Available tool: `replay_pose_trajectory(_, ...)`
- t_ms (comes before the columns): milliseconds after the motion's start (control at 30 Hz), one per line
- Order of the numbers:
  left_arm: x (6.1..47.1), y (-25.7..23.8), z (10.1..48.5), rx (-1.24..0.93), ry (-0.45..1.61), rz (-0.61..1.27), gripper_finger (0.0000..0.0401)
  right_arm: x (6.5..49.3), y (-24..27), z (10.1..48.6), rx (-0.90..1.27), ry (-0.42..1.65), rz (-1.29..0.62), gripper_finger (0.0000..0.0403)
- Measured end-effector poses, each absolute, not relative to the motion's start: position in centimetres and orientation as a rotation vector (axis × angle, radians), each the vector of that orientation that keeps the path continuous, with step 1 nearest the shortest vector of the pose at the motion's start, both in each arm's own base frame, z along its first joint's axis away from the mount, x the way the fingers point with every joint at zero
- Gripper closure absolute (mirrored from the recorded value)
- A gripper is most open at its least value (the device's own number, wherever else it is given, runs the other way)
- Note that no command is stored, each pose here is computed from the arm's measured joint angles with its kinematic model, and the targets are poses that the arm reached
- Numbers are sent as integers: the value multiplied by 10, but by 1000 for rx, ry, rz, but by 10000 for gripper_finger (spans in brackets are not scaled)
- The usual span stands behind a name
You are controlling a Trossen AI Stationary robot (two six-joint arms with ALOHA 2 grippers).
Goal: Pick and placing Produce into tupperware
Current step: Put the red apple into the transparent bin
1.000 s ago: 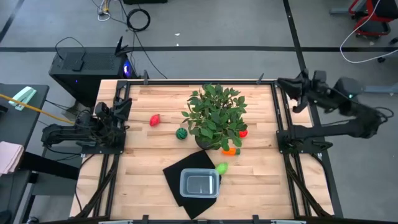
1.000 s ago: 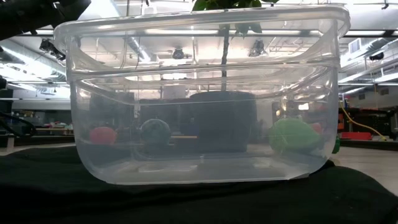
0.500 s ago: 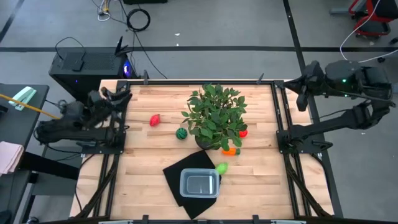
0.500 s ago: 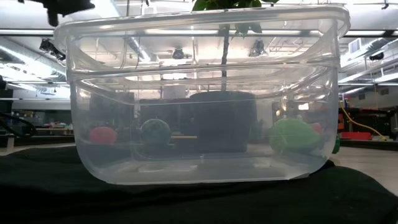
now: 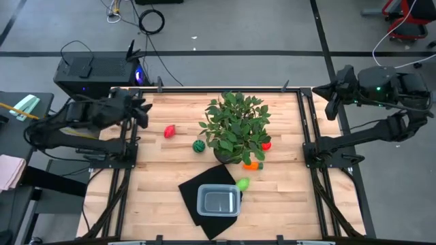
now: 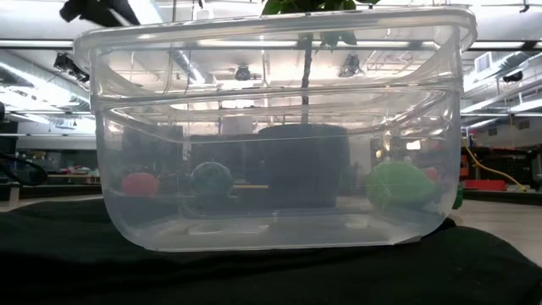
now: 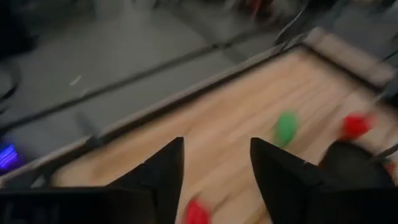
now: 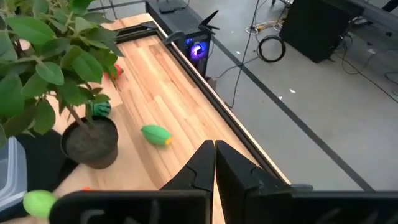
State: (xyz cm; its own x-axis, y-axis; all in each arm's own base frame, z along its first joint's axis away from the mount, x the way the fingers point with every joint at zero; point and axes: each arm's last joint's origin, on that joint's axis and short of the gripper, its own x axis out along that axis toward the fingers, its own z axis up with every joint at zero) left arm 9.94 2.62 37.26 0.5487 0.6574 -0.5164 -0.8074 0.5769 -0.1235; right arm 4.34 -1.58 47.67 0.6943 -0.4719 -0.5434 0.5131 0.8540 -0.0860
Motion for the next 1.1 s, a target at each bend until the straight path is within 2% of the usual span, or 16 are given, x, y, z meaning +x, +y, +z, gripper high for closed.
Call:
replay_pose_trajectory(100,107,31,368,-409,613,948,171,40,-15,473,79,636,-542,370)
replay_pose_trajectory(233,126,36,357,-416,789,888,136,40,-14,469,106,670,-504,338)
replay_pose_trajectory(467,158,43,343,-396,915,822,106,49,-14,454,120,739,-491,238)
replay_pose_trajectory(600,168,44,337,-389,964,807,101,61,-15,424,126,858,-510,175)
replay_pose_trajectory(733,169,44,336,-397,979,795,101,73,-16,385,158,1000,-534,129)
replay_pose_trajectory(933,166,43,337,-390,983,791,101,95,-14,319,292,1202,-502,96)
replay_pose_trajectory(1100,164,43,338,-387,982,789,101,116,-11,274,440,1198,-392,81)
